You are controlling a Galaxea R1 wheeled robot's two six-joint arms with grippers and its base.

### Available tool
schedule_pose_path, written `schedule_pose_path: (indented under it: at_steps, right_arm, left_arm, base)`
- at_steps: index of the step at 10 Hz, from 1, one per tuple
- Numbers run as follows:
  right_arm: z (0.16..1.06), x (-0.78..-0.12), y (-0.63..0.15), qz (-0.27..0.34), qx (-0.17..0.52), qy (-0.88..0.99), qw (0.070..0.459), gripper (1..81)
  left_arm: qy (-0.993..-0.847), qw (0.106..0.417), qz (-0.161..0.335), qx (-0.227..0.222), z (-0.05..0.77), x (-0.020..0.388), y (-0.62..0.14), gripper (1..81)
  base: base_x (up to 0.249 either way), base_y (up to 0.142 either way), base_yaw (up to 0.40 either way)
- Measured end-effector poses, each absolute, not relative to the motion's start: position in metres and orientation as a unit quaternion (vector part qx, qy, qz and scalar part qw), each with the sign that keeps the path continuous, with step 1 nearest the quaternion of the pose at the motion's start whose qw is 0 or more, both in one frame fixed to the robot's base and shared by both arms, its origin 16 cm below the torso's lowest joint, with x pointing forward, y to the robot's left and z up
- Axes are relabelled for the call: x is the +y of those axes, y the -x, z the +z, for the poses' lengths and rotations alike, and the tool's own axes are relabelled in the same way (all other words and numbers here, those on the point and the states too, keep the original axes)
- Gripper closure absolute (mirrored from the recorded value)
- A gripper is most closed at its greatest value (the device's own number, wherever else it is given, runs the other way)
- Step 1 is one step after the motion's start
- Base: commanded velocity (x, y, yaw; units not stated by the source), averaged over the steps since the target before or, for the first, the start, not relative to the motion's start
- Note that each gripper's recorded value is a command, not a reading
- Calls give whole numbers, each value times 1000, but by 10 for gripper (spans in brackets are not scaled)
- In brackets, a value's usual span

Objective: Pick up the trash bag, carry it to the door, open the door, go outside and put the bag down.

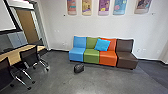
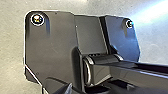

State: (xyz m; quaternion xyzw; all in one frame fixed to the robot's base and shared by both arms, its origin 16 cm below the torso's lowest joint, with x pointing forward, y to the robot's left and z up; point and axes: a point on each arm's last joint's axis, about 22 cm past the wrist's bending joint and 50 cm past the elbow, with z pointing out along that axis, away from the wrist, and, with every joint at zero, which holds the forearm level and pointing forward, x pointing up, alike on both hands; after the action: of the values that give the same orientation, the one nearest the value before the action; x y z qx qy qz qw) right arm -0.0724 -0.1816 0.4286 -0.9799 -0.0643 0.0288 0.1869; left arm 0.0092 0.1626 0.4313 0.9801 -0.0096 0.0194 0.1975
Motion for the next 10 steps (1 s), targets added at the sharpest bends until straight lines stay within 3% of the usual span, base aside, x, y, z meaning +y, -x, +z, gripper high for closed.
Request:
schedule_pose_path:
  at_steps: [10]
  right_arm:
    - [429, -171, 66, 25, -64, 979, 192, 10]
  left_arm:
    - [-980, 196, 19, -10, 431, 165, -9, 10]
  base:
    - [115, 66, 0]
